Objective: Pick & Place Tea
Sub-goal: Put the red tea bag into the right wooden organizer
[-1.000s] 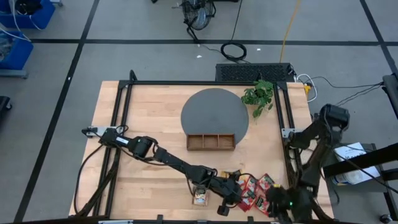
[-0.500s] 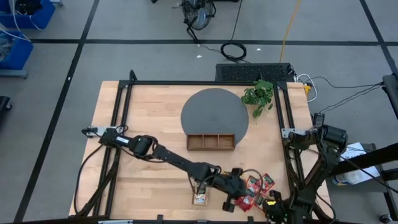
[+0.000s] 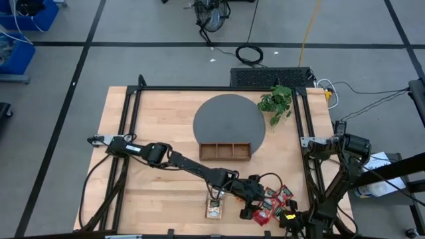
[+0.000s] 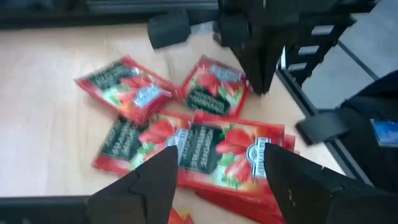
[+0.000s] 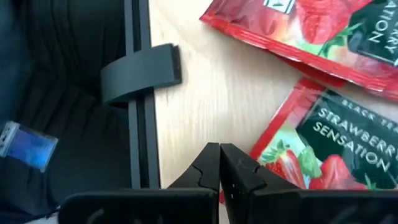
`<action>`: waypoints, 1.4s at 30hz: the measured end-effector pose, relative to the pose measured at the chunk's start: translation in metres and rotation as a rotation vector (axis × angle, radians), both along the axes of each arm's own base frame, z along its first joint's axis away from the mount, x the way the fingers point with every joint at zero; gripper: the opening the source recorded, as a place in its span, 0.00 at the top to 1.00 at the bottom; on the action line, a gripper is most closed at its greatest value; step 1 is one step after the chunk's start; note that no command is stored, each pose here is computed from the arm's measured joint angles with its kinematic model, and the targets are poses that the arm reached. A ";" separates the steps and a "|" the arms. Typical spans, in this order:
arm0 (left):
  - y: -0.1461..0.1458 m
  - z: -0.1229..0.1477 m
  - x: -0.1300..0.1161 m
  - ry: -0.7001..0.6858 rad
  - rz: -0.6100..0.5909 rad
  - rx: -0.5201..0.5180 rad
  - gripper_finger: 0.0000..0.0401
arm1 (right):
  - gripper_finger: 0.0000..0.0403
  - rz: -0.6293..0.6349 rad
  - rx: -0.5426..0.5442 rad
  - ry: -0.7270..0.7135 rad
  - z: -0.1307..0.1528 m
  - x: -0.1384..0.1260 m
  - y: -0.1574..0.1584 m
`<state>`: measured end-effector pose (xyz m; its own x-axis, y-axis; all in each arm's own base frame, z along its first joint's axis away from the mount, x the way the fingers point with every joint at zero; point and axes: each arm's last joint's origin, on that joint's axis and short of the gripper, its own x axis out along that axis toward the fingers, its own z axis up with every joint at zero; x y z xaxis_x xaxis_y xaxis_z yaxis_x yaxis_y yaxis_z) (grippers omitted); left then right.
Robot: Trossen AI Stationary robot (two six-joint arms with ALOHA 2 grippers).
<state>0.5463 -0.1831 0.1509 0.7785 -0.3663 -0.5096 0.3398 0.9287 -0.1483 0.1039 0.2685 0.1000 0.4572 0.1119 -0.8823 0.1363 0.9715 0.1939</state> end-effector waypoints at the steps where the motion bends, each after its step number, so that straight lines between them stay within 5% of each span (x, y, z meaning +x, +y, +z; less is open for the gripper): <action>1: 0.000 0.000 0.000 0.005 0.000 0.002 0.39 | 1.00 -0.008 -0.012 -0.012 -0.002 0.000 -0.002; 15: -0.012 -0.011 -0.007 0.059 0.004 0.033 0.38 | 1.00 -0.041 -0.093 -0.113 -0.005 0.007 -0.015; 24: -0.011 -0.012 -0.006 0.071 0.024 0.014 0.38 | 1.00 0.045 -0.038 -0.250 0.053 0.014 -0.001; 30: -0.012 -0.013 -0.007 0.074 0.025 0.017 0.38 | 1.00 0.090 -0.062 -0.273 0.061 0.040 0.000; 42: -0.007 -0.015 -0.006 0.115 0.077 -0.009 0.38 | 1.00 0.110 -0.091 -0.108 0.024 0.049 0.002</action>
<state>0.5401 -0.1896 0.1362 0.7416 -0.3126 -0.5936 0.2476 0.9499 -0.1909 0.1532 0.2706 0.1236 0.5389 0.0884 -0.8377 0.0116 0.9936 0.1123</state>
